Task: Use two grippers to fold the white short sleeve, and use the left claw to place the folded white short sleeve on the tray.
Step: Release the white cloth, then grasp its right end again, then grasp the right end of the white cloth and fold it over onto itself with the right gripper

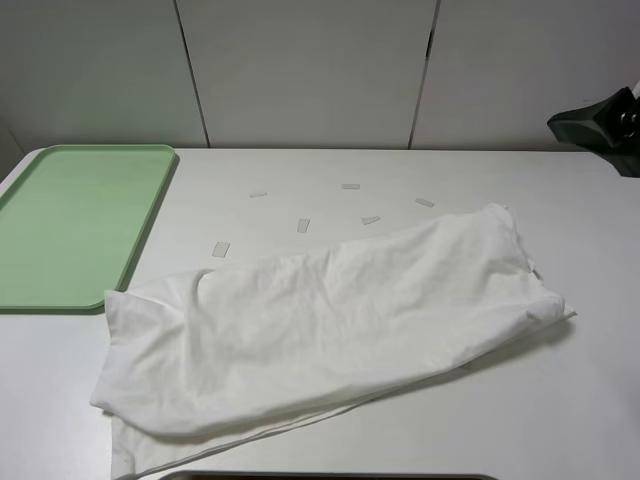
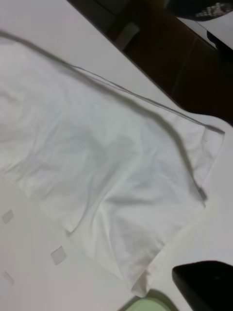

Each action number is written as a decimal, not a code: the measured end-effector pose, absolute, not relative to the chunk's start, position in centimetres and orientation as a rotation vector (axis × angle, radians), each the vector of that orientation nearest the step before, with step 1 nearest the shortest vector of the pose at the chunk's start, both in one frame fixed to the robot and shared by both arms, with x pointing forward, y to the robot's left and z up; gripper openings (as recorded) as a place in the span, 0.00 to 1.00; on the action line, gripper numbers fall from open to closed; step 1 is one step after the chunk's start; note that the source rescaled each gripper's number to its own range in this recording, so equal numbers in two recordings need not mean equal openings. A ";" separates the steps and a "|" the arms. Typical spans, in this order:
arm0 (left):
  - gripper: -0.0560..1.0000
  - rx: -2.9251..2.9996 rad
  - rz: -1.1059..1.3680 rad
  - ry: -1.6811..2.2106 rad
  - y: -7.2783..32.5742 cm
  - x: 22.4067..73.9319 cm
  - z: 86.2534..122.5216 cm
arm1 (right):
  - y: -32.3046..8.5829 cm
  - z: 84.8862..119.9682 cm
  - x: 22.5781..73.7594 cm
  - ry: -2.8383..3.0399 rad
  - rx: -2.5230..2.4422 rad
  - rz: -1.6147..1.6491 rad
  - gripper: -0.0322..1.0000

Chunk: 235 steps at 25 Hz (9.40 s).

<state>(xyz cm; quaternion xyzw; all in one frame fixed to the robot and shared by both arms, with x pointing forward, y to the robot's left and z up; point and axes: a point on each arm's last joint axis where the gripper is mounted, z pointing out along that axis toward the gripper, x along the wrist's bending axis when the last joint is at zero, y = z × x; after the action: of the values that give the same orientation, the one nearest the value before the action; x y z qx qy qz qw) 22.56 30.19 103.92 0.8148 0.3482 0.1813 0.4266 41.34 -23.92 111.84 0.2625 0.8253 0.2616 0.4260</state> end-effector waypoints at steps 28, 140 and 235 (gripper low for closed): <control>1.00 1.769 0.763 1.452 29.5 22.7 103.9 | -22.0 110.8 39.7 2.215 1.163 1.043 1.00; 1.00 1.769 0.765 1.453 29.6 22.7 103.9 | -30.6 88.6 55.2 2.523 1.739 0.267 0.97; 1.00 1.768 0.766 1.452 29.6 22.7 103.9 | -14.9 95.7 49.3 2.211 1.538 0.062 0.17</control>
<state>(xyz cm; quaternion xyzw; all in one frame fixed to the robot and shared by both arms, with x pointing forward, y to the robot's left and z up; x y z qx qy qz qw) 22.68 29.56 103.92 0.6847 0.5624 0.2966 0.3562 49.31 -14.90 95.74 0.5568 0.8002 0.0225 0.2219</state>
